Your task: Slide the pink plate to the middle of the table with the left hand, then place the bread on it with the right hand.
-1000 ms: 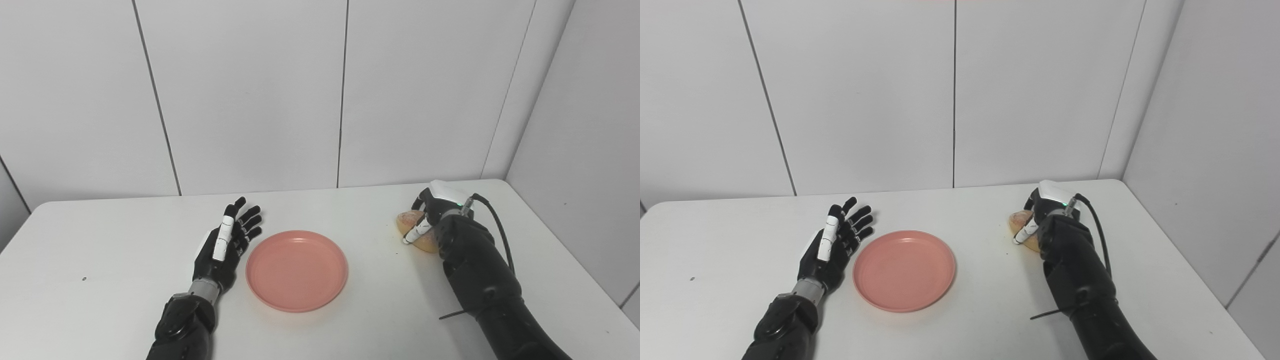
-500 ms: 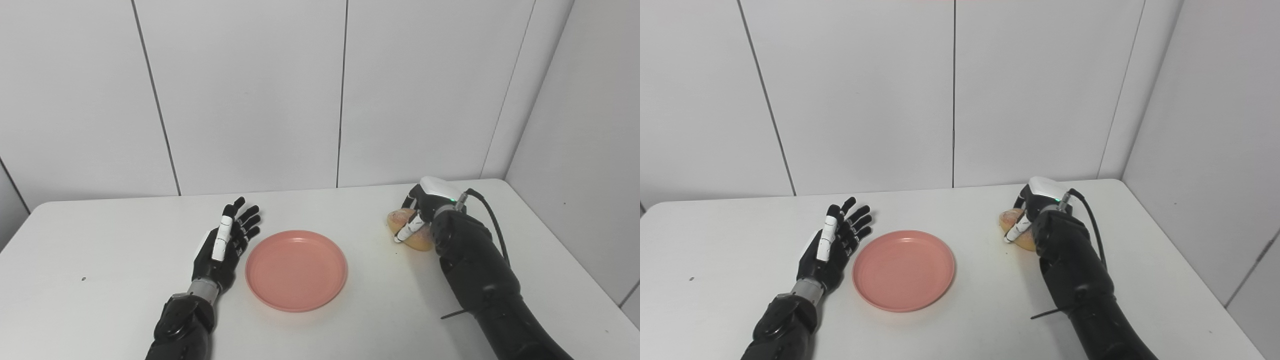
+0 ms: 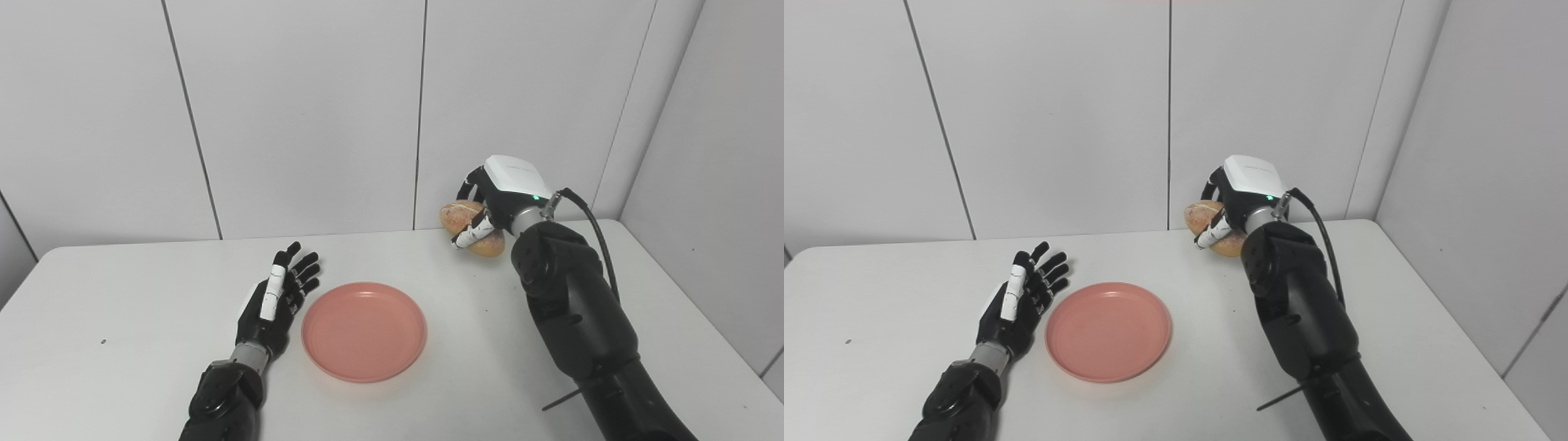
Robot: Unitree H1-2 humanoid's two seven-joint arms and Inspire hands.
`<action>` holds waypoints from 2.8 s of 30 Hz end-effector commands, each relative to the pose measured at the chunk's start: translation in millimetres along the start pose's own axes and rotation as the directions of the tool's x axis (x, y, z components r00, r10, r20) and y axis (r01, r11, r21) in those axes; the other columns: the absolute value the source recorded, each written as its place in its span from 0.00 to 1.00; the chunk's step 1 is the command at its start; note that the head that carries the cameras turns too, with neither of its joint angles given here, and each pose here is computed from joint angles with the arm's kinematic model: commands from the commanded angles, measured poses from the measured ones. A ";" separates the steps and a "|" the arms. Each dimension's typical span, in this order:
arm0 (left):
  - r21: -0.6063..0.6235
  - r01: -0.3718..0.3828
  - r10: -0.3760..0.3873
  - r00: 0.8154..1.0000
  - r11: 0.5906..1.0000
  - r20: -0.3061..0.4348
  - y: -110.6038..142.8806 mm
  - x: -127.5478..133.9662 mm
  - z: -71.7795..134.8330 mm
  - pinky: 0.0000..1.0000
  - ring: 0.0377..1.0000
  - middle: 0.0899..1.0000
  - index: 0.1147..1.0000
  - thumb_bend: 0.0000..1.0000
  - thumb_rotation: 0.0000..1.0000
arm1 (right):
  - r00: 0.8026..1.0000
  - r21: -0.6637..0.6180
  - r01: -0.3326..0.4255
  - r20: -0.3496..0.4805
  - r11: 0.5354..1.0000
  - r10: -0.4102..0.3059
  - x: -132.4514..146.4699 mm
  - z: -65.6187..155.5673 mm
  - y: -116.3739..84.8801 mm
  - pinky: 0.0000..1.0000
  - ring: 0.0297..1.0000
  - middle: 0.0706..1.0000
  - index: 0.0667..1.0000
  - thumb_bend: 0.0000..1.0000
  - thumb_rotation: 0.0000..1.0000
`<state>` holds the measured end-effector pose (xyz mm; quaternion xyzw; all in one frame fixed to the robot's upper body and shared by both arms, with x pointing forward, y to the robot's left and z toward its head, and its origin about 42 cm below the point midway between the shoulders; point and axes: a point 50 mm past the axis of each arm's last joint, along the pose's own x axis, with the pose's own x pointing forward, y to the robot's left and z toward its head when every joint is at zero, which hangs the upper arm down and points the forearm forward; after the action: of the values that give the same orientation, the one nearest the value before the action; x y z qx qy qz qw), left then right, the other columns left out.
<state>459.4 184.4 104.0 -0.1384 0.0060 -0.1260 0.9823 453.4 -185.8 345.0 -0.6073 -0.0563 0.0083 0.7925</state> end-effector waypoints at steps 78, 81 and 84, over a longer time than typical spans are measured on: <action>-0.008 -0.054 0.053 0.992 0.999 -0.111 -18.2 -22.9 -39.8 0.90 0.89 0.85 0.94 0.89 0.83 | 0.721 -0.218 -0.299 0.586 0.929 0.369 35.0 63.2 113.1 0.28 0.34 0.38 0.48 0.52 0.00; 0.000 -0.050 0.049 0.992 0.999 -0.113 -18.2 -23.6 -39.6 0.90 0.89 0.85 0.94 0.89 0.83 | 0.723 -0.209 -0.312 0.581 0.927 0.374 34.9 62.5 112.0 0.28 0.35 0.39 0.48 0.52 0.00; 0.010 -0.040 0.041 0.993 0.999 -0.112 -17.9 -23.9 -39.5 0.90 0.89 0.85 0.94 0.89 0.85 | 0.724 -0.205 -0.337 0.567 0.919 0.392 34.1 62.3 109.8 0.35 0.42 0.41 0.49 0.53 0.01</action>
<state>450.9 164.1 104.1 -0.1220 0.0092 -0.1157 0.9857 481.6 -101.1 227.4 -0.6104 -0.1539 0.3651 0.6859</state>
